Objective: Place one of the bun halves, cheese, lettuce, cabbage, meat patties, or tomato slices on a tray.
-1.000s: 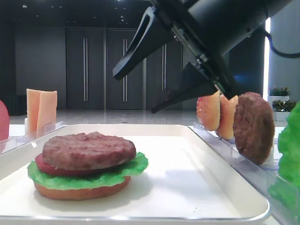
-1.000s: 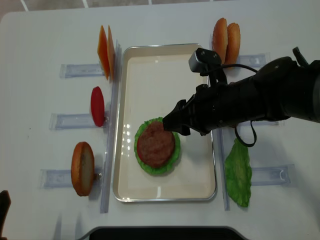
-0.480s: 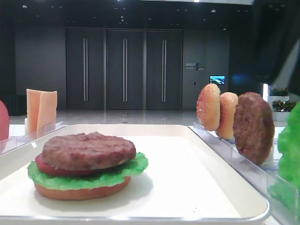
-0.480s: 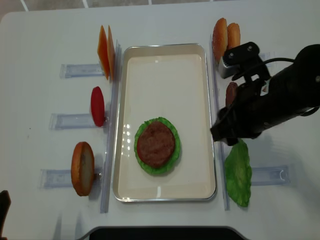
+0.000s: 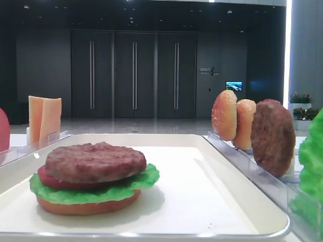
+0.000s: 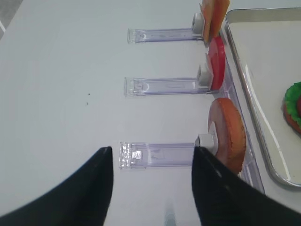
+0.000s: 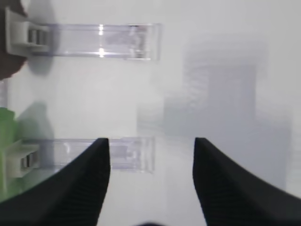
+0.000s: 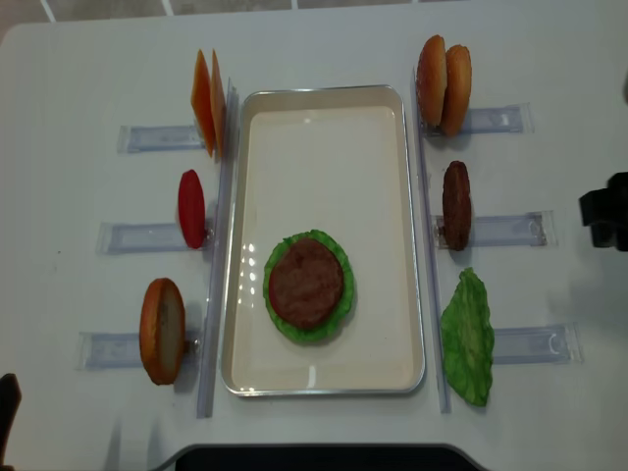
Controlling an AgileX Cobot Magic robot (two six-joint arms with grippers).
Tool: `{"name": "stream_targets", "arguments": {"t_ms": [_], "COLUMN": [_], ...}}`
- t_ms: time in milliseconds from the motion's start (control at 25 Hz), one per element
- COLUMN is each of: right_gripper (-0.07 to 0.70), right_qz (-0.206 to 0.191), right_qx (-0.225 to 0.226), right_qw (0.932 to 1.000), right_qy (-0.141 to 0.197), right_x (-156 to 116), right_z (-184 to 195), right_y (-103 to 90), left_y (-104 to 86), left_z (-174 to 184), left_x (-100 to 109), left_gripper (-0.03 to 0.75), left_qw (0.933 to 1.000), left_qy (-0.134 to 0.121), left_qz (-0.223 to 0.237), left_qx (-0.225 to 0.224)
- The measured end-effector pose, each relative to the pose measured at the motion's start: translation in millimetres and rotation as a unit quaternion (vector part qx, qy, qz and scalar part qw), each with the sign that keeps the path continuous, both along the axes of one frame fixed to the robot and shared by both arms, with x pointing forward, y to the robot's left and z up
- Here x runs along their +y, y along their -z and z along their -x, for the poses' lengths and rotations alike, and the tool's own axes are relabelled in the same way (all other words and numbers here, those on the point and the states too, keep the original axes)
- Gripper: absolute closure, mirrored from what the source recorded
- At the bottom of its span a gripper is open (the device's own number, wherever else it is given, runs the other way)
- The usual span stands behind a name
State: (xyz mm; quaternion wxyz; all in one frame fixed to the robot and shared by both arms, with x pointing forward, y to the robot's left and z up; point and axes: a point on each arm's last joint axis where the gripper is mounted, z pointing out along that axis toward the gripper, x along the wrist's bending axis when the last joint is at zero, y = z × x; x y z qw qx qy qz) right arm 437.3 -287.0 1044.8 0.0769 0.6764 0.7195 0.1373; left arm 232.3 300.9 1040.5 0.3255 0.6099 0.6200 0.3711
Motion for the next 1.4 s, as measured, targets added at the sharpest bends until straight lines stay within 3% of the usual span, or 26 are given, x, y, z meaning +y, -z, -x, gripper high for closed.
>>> {"name": "stream_targets", "arguments": {"t_ms": [160, 600, 760, 960, 1240, 1400], "right_gripper": [0.26, 0.265, 0.284, 0.298, 0.314, 0.315], "right_qz": [0.008, 0.015, 0.017, 0.013, 0.007, 0.006], "right_qx": [-0.025, -0.111, -0.176, -0.218, -0.275, -0.29], "right_qw": [0.9989, 0.9929, 0.9829, 0.9741, 0.959, 0.9543], "right_qy": [0.04, 0.041, 0.051, 0.059, 0.067, 0.071], "right_x": [-18, -16, -14, -11, -8, -7], "right_z": [12, 52, 87, 124, 167, 180], "right_y": [-12.7, -46.0, -65.6, -75.8, -80.9, -69.6], "left_y": [0.0, 0.0, 0.0, 0.2, 0.2, 0.2], "left_z": [0, 0, 0, 0, 0, 0], "left_x": [0, 0, 0, 0, 0, 0], "left_gripper": [0.307, 0.307, 0.307, 0.307, 0.307, 0.307], "left_qw": [1.0, 1.0, 1.0, 1.0, 1.0, 1.0], "left_qy": [0.0, 0.0, 0.0, 0.0, 0.0, 0.0], "left_qz": [0.0, 0.0, 0.0, 0.0, 0.0, 0.0], "left_qx": [0.0, 0.0, 0.0, 0.0, 0.0, 0.0]}}
